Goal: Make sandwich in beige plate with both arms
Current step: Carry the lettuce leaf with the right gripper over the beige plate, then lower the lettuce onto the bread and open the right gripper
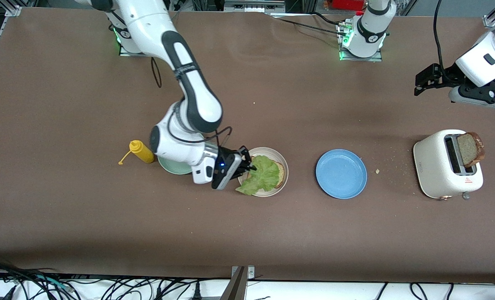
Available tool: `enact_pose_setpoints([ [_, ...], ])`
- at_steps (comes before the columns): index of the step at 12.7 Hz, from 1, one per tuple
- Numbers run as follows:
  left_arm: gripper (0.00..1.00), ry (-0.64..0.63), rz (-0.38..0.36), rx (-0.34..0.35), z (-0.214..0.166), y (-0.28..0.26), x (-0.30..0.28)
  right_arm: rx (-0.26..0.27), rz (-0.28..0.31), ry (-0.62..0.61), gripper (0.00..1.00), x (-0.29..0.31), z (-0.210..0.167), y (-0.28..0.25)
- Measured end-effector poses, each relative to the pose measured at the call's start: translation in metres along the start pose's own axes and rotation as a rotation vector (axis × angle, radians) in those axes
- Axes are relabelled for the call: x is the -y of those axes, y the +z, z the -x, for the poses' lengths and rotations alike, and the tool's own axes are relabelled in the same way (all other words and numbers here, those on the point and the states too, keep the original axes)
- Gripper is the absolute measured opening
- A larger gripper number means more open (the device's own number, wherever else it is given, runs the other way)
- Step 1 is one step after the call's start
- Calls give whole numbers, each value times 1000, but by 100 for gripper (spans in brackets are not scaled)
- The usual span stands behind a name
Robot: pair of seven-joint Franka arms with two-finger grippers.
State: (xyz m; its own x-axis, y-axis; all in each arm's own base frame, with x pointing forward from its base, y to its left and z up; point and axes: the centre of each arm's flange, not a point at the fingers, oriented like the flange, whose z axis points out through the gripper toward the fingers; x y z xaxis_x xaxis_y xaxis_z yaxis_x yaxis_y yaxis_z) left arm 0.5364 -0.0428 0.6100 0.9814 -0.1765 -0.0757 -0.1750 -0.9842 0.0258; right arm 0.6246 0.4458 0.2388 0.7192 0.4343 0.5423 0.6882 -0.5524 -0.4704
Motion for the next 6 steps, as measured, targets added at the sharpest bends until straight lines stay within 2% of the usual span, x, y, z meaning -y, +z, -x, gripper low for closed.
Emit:
enact_pose_setpoints([
  [2,100,-1,0,0,0,0,0,-4,29,10,3,15,16,34],
  [6,100,-4,0,0,0,0,2,29,13,55,3,30,48,68],
])
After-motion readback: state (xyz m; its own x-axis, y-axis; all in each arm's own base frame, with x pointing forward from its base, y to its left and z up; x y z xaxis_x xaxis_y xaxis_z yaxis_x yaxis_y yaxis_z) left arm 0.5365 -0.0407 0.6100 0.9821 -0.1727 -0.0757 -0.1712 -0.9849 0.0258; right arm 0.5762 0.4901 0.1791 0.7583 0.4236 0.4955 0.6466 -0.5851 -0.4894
